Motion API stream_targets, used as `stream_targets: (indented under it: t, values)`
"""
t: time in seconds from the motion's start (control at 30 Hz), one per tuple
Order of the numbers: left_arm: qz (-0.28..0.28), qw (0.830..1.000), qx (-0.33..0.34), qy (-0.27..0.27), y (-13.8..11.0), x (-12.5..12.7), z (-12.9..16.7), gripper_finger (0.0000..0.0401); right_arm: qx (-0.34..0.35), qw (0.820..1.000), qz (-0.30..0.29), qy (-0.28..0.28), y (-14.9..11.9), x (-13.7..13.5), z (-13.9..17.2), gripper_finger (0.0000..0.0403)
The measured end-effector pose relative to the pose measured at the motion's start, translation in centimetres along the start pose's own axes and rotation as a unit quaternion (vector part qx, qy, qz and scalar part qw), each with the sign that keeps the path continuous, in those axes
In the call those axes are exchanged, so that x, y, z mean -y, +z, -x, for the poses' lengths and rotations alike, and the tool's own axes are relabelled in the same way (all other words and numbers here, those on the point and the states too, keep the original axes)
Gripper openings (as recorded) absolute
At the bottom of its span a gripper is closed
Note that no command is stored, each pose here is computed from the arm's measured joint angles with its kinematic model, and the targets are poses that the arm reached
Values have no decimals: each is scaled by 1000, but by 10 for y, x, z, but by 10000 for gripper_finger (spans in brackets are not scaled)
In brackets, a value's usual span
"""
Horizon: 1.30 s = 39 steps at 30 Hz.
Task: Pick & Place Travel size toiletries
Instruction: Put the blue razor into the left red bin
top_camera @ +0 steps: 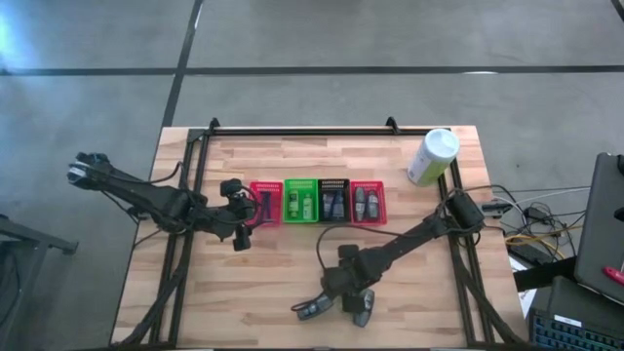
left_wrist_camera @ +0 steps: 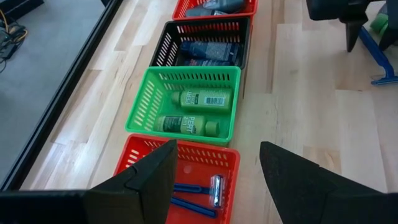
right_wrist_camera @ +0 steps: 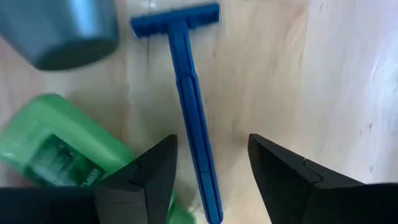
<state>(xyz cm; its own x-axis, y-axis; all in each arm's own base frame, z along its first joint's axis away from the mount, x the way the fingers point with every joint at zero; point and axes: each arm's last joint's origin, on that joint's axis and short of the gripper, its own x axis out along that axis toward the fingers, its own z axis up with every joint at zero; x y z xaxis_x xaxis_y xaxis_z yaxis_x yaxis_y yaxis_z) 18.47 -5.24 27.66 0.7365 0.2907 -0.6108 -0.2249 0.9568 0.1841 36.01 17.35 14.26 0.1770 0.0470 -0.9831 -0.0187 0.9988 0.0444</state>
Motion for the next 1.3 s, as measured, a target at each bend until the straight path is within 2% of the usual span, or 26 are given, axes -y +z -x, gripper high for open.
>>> stream_targets:
  t: [0.23,0.87,1.3]
  values:
    - [0,1000,0,0,0,0,0,234,-4,1000,2,-3,-2,0,-1,203]
    - [-3,1000,-5,1,-4,0,-2,234,-34,999,1,-8,-10,-3,1,121]
    - [-1,1000,-5,1,-4,0,-2,234,-27,1000,-2,-4,-8,-3,1,25]
